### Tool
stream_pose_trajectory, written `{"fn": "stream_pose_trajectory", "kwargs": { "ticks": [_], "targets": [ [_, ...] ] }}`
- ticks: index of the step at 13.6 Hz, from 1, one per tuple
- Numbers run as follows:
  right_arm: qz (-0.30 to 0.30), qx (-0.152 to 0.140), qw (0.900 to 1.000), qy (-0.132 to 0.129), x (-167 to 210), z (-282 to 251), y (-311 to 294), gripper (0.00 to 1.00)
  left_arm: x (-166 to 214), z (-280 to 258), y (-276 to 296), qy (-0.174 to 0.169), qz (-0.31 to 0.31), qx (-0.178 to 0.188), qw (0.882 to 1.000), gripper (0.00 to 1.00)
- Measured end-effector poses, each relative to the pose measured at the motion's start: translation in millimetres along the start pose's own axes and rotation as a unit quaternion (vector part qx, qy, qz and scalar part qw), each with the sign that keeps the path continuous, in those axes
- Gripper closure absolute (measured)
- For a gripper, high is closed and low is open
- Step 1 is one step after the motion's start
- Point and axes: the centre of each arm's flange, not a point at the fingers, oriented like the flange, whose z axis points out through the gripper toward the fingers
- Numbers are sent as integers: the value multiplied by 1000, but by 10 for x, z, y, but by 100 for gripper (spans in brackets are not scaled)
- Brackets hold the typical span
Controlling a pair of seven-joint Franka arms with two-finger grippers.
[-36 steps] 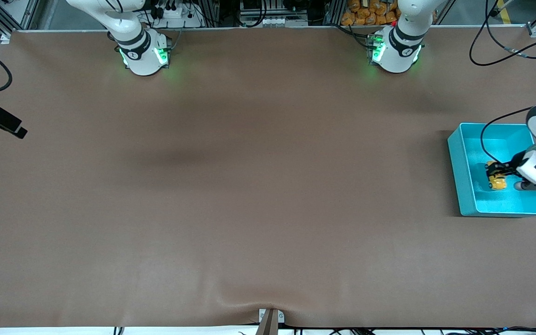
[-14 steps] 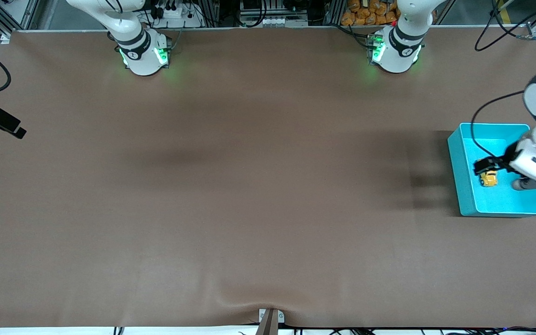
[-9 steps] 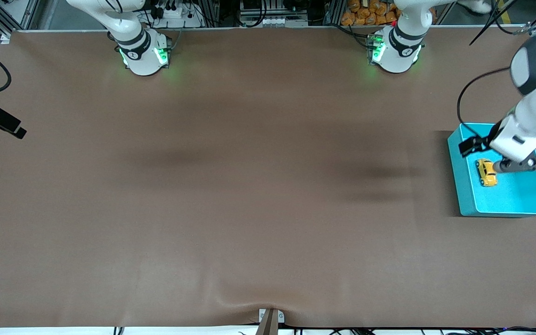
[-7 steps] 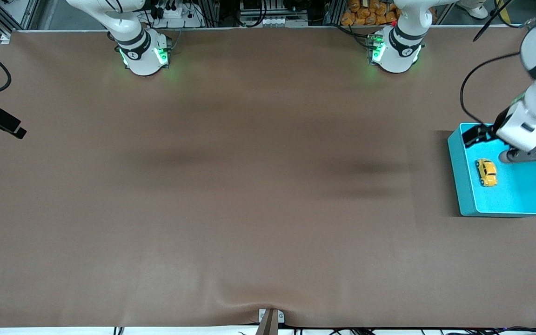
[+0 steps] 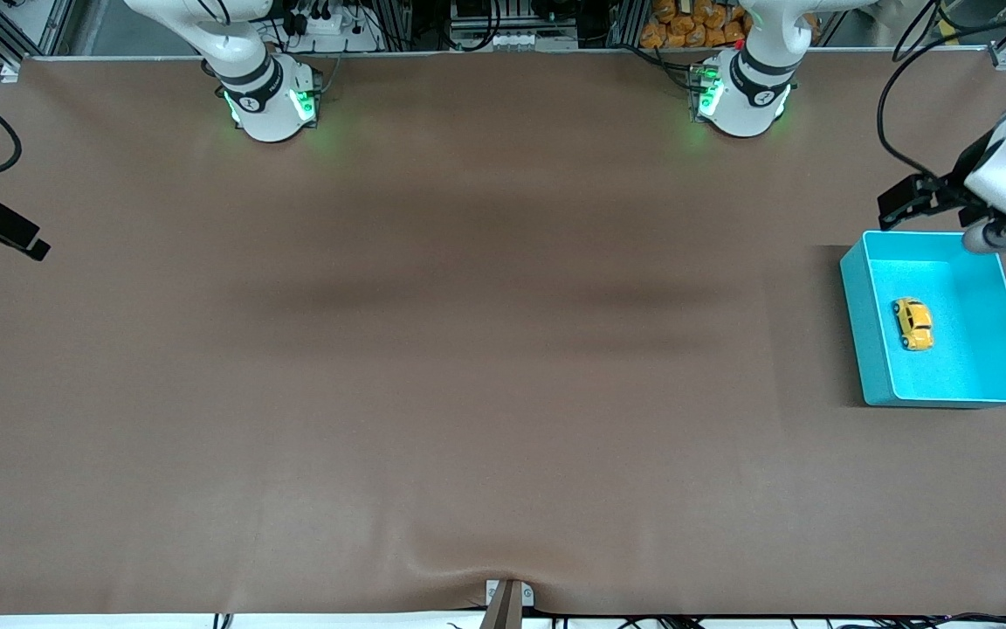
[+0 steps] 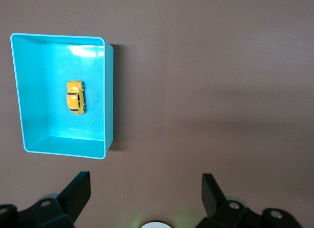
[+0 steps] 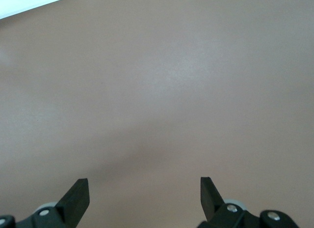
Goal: Wind and store yellow beetle car
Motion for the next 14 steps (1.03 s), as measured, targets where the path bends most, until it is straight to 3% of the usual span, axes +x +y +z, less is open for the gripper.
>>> {"fn": "stream_pose_trajectory", "kwargs": {
  "ticks": [5,14],
  "targets": [
    [0,0,1000,0,0,2,-1,0,-137,-140,29,-18,28,0,999,0],
    [0,0,1000,-1,-1,3,-4,0,-163,-235,30,-10,34,0,999,0]
  ]
}}
